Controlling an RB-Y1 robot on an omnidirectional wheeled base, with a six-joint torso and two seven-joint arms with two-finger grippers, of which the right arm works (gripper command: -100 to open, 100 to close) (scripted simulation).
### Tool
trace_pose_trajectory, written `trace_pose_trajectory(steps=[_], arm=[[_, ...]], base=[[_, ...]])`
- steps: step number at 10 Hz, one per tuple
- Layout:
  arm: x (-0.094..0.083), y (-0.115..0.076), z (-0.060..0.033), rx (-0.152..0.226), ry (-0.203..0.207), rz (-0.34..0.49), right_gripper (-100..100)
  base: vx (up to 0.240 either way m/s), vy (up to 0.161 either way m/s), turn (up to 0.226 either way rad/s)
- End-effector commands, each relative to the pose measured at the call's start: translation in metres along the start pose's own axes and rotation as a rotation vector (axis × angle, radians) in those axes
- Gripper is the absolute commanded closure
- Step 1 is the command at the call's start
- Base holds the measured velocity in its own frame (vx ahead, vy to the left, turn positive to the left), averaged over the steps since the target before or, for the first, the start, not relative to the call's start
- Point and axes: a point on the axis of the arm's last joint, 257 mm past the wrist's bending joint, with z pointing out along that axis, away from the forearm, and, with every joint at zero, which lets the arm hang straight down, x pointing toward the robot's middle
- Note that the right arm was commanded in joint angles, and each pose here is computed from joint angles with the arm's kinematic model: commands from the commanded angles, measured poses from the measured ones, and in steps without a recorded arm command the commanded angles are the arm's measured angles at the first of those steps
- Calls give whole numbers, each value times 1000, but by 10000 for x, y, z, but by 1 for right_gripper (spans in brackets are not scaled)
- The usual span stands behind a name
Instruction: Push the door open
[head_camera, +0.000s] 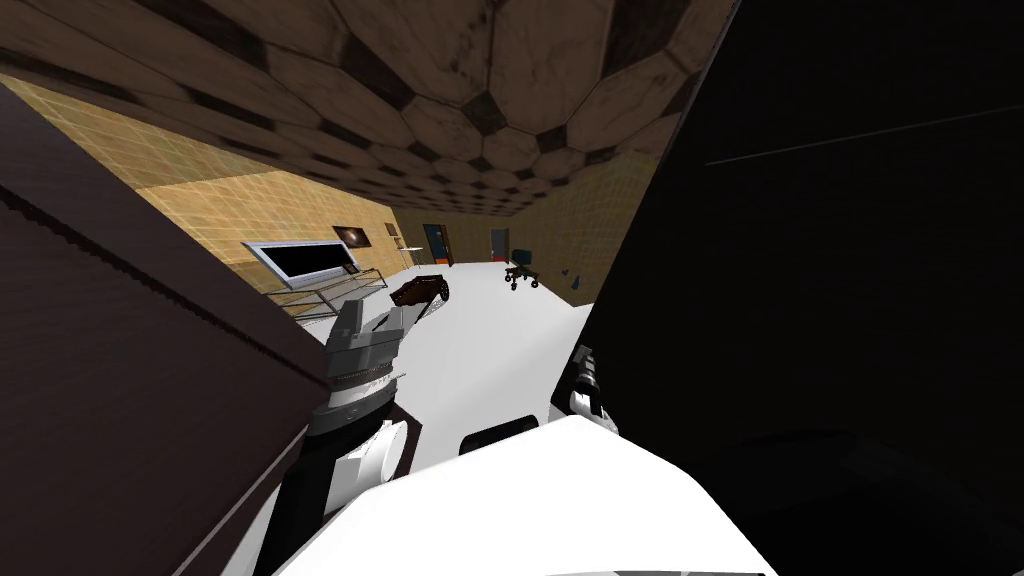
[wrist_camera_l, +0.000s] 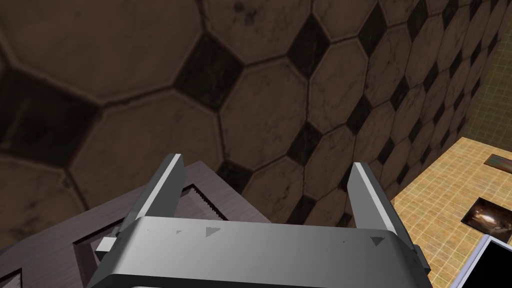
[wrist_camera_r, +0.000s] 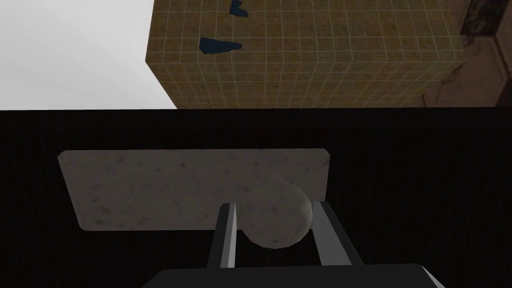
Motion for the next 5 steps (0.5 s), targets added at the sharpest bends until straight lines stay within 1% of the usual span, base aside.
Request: trace_pose_trajectory(steps=[1, 4, 5], arm=[[-171, 49, 36, -15, -33, -3, 100], [-295, 39, 29, -12, -64, 2, 100], [-265, 22, 14, -7, -57, 1, 100]], base=[[204, -8, -57], [190, -23, -51], [81, -10, -27]])
